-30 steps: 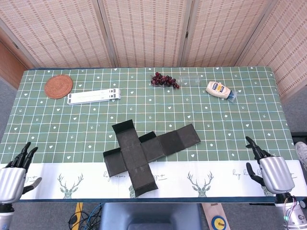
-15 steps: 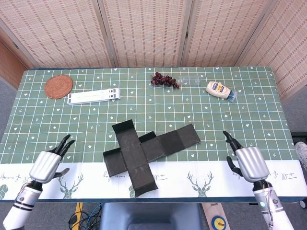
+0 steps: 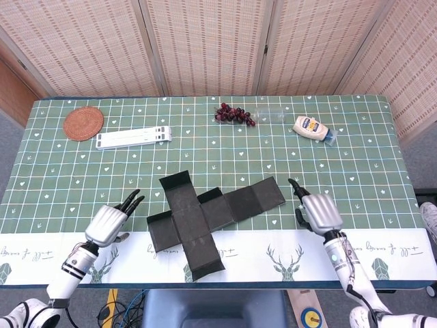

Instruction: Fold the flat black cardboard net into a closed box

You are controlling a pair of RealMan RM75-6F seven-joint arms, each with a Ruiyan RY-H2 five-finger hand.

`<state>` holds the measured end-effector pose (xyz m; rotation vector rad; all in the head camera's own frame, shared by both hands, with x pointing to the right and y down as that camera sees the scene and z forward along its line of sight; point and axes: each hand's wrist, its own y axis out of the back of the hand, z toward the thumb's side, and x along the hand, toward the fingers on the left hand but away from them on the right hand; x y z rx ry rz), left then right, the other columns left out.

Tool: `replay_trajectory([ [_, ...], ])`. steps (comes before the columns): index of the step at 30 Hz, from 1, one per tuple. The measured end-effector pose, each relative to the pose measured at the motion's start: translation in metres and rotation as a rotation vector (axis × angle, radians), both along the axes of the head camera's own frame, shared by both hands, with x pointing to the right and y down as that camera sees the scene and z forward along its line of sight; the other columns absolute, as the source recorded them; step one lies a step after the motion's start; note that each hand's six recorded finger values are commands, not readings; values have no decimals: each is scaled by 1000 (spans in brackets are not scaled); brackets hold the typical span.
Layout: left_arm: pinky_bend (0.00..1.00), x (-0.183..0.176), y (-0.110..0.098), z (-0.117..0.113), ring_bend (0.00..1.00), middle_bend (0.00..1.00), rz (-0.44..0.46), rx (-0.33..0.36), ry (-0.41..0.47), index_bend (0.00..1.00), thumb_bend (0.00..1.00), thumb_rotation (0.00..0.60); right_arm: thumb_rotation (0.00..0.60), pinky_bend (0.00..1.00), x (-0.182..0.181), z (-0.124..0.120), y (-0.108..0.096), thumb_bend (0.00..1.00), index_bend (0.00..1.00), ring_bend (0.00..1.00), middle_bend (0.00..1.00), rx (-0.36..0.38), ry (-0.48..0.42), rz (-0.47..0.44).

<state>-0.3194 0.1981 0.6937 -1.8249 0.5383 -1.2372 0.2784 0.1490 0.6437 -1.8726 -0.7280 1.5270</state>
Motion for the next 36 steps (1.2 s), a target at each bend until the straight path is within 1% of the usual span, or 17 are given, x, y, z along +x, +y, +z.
replay_trajectory([
  [4,774,13,-1,12,495,0,-1,-19,7,0,104,600,600,961,2,16,-10,623,0,849,264,-19,23,14],
  [9,775,23,-3,20,516,0,2,-31,10,0,103,600,600,962,5,34,-18,627,0,849,264,-34,40,29],
  [14,775,27,-2,23,541,0,5,-35,12,0,103,600,600,961,6,55,-18,627,0,849,264,-65,29,55],
  [16,775,28,-2,24,511,0,10,-36,9,0,103,600,600,961,5,62,-17,626,0,849,264,-76,20,65],
  [20,775,29,-1,25,520,0,10,-41,11,0,103,600,600,961,0,77,-14,631,0,849,264,-88,2,71],
  [23,775,29,-1,26,511,0,7,-44,12,0,103,600,600,962,-6,83,-11,639,0,849,264,-89,-19,72],
  [25,775,30,-1,27,550,0,3,-46,17,0,103,600,600,962,-9,86,-9,639,0,849,264,-91,-28,68],
  [26,775,31,-1,27,551,0,3,-45,18,0,104,600,600,961,-11,88,-8,639,0,849,264,-93,-31,64],
  [29,775,33,0,28,494,0,4,-47,26,0,103,600,600,962,-15,91,-5,639,0,849,264,-100,-40,64],
  [36,775,40,0,29,492,0,8,-56,42,0,103,600,600,962,-29,95,1,639,0,849,264,-108,-89,66],
])
